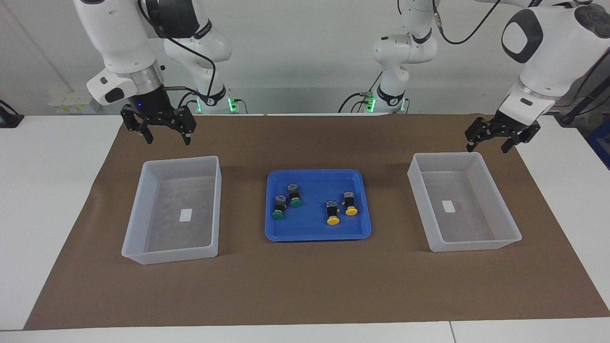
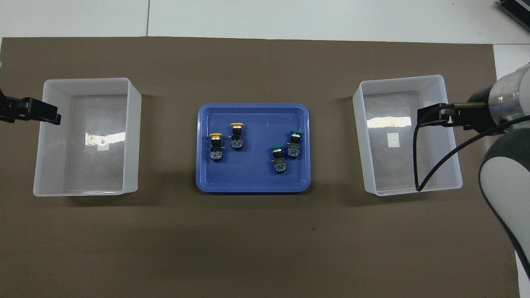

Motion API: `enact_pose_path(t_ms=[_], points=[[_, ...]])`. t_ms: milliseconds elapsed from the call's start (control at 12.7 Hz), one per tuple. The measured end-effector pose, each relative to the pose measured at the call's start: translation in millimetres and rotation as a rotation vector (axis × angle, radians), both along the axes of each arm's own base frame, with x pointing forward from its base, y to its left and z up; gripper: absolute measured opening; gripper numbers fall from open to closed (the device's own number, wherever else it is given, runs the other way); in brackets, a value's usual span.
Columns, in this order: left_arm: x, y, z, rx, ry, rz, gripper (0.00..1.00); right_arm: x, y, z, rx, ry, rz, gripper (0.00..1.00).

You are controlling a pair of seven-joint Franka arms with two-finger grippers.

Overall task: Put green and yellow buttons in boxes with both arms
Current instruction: 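Move the right gripper over the nearer green button on the tray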

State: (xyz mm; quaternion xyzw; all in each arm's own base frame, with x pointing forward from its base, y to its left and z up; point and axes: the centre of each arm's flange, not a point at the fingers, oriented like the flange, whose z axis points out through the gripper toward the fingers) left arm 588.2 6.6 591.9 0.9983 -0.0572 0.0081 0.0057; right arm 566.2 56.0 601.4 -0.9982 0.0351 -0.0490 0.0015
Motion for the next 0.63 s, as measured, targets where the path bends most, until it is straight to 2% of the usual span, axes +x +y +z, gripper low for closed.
enact_pose_path(t_ms=[628], points=[[0.0,0.0,0.0,0.0,0.0,0.0,1.0,5.6,83.8,-60.3,0.03,-0.07,0.055,1.0]])
